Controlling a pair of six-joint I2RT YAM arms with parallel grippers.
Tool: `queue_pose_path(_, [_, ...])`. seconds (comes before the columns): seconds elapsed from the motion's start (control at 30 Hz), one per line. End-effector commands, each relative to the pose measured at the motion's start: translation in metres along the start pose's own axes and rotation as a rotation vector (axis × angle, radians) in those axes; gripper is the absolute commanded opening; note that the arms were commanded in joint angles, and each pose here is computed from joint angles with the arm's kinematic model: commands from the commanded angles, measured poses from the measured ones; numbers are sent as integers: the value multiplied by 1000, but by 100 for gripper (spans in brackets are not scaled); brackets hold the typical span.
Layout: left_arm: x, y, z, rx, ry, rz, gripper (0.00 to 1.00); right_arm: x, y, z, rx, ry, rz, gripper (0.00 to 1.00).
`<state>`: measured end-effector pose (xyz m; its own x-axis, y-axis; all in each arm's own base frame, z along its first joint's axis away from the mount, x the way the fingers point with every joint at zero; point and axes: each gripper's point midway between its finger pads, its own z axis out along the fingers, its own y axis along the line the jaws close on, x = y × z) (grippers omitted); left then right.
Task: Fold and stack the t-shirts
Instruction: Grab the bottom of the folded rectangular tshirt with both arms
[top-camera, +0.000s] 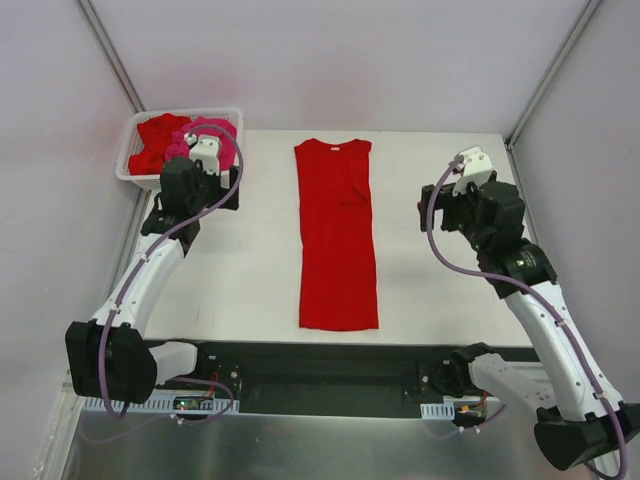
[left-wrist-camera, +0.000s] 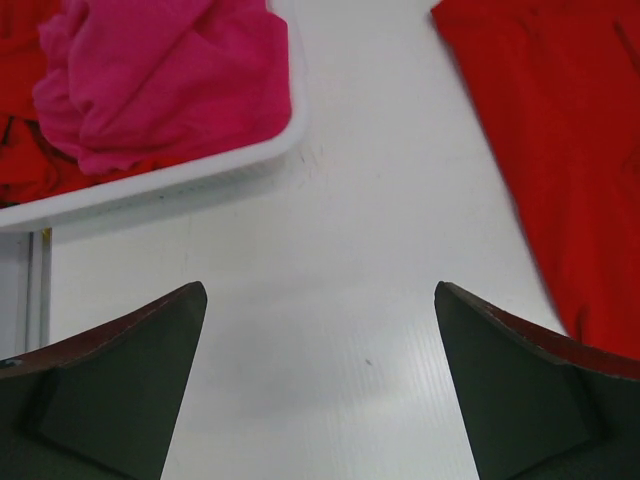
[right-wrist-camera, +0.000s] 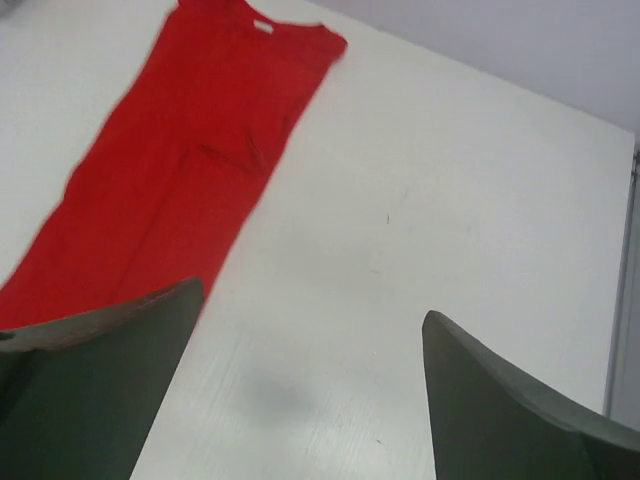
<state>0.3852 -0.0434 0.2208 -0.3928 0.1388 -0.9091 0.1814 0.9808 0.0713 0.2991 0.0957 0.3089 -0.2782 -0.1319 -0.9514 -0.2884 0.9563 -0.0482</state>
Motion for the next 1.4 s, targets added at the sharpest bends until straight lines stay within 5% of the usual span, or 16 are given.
queue_pose_path(0.0, [11,27,10,-109,-49,-130,99,19,-34,9,151,-2,-70,96])
queue_pose_path(0.13, [29,13,9,-19,-50,-118,99,70,-51,14,197,102,-111,96])
queue_pose_path(0.37, [81,16,21,-18,18,-90,99,133,-58,26,175,27,-100,96])
queue_pose_path(0.53, [84,4,22,38,-111,-48,99,173,-81,33,232,51,-11,96])
queue_pose_path(0.8, [120,-10,24,89,-130,-41,99,187,-122,53,325,-50,103,96])
queue_pose_path(1.0, [135,-11,22,79,-175,-26,99,195,-82,71,76,-85,42,96])
queue_pose_path(1.37, [143,-5,18,26,-242,-43,99,210,-70,98,63,-86,21,96])
